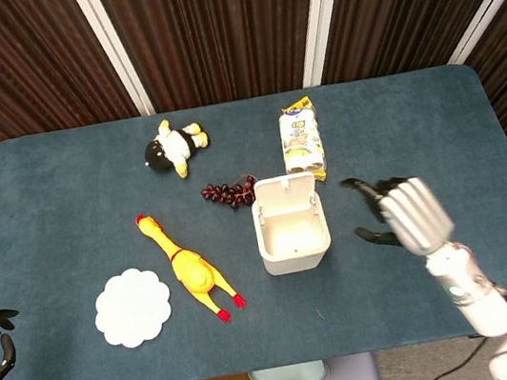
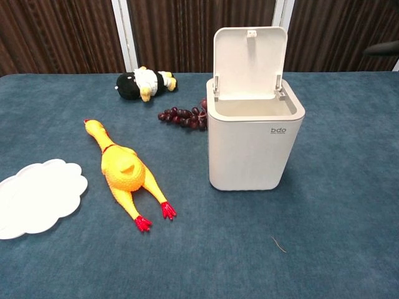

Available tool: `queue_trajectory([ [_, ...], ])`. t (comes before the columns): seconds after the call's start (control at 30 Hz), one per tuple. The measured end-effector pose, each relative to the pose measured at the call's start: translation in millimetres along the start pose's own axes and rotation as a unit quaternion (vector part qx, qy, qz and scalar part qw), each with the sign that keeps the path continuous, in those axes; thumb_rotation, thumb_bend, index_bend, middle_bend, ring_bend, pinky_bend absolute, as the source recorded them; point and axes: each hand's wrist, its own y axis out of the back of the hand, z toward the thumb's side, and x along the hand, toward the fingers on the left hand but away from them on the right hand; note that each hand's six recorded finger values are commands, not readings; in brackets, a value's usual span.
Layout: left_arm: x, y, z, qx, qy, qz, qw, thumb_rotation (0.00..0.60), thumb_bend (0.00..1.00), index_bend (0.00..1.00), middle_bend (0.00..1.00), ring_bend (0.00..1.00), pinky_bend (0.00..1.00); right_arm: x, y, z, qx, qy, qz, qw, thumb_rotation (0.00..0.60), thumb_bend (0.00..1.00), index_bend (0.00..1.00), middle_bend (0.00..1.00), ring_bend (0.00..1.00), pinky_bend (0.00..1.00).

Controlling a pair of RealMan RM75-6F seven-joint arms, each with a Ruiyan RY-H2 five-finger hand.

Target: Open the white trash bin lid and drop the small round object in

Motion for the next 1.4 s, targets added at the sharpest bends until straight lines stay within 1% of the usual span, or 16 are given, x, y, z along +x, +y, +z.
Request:
queue_trajectory([
  [0.07,-0.3,-0.1,0.8,0.001,-0.001,0.0,1.0,0.6,0.64,0.38,0.51,0.5,0.59,23.9,12.2,-16.0,0.005,-0.026,-0.013,0.9996,0.6,0.14,0.45,0.83,0.7,0.84],
  [0.1,-0.5,0.0,1.0,0.002,-0.001,0.0,1.0,0.6,0.64,0.38,0.51,0.5,0.59,34.9,15.7,-23.3,0.008,-0.04,-0.014,0.9991,0.6,0.14,0.46,0.78,0.67,0.81],
  [0.17,-0.6,0.1,1.5,0.004,-0.001,0.001,1.0,0.6,0.64,0.38,0.51,0.5,0.59,60.6,20.2,-40.7,0.01,-0.074,-0.011,0.9971,0.6,0.14,0.47,0.69,0.59,0.71],
  [0.2,-0.7,0.0,1.8,0.005,-0.001,0.001,1.0,0.6,0.64,0.38,0.51,0.5,0.59,70.4,20.5,-48.2,0.01,-0.089,-0.007,0.996,0.6,0.14,0.47,0.63,0.52,0.65],
  [0.27,-0.8,-0.3,2.5,0.007,-0.002,0.001,1.0,0.6,0.64,0.38,0.51,0.5,0.59,89.6,19.2,-65.4,0.006,-0.121,0.001,0.9927,0.6,0.14,0.42,0.49,0.35,0.47],
  [0.33,-0.7,-0.9,3.4,0.009,-0.003,0.001,1.0,0.6,0.64,0.38,0.51,0.5,0.59,104.8,17.8,-80.8,-0.003,-0.148,0.003,0.9889,0.6,0.14,0.39,0.41,0.25,0.34],
  [0.4,-0.3,-2.3,4.5,0.012,-0.004,0.0,0.9999,0.6,0.64,0.38,0.51,0.5,0.59,116.6,17.0,-93.9,-0.012,-0.171,-0.001,0.9852,0.6,0.14,0.35,0.33,0.18,0.25],
  [0.47,0.7,-4.1,5.1,0.016,-0.004,-0.001,0.9999,0.6,0.64,0.38,0.51,0.5,0.59,128.3,14.9,-107.5,-0.017,-0.193,-0.008,0.981,0.6,0.14,0.29,0.27,0.12,0.21],
  [0.53,1.9,-5.4,5.3,0.018,-0.004,0.001,0.9998,0.6,0.64,0.38,0.51,0.5,0.59,136.5,11.1,-118.2,-0.015,-0.212,-0.013,0.9772,0.6,0.14,0.24,0.23,0.09,0.2],
  [0.6,3.2,-6.6,5.3,0.02,-0.005,0.004,0.9998,0.6,0.64,0.37,0.5,0.5,0.59,138.5,7.8,-121.9,-0.012,-0.217,-0.01,0.976,0.6,0.14,0.2,0.21,0.08,0.2],
  [0.73,4.5,-7.3,4.8,0.02,-0.005,0.007,0.9998,0.6,0.64,0.37,0.5,0.5,0.59,136.7,-8.2,-121.9,-0.003,-0.217,0.025,0.9758,0.6,0.14,0.16,0.19,0.08,0.2],
  [0.83,5.0,-7.8,4.2,0.018,-0.006,0.006,0.9998,0.6,0.64,0.37,0.5,0.5,0.59,133.5,-19.2,-120.7,0.0,-0.216,0.047,0.9752,0.6,0.14,0.16,0.19,0.08,0.2],
  [1.1,3.3,-8.1,4.0,0.018,-0.006,0.004,0.9998,0.6,0.64,0.37,0.49,0.5,0.59,132.0,-21.1,-117.3,0.0,-0.214,0.041,0.976,0.6,0.14,0.16,0.19,0.08,0.2],
  [1.2,3.2,-7.4,3.3,0.019,-0.004,0.005,0.9998,0.6,0.64,0.37,0.49,0.5,0.59,132.7,-24.1,-118.2,-0.003,-0.214,0.054,0.9753,0.6,0.14,0.16,0.19,0.08,0.2],
  [1.33,3.9,-7.6,2.9,0.019,-0.003,0.005,0.9998,0.6,0.64,0.37,0.49,0.5,0.59,131.2,-30.4,-121.0,-0.007,-0.218,0.079,0.9727,0.6,0.14,0.16,0.19,0.08,0.2],
  [1.4,3.9,-8.1,2.8,0.02,-0.003,0.004,0.9998,0.6,0.64,0.37,0.49,0.5,0.59,129.6,-30.8,-121.7,-0.01,-0.219,0.081,0.9722,0.6,0.14,0.16,0.19,0.08,0.2],
])
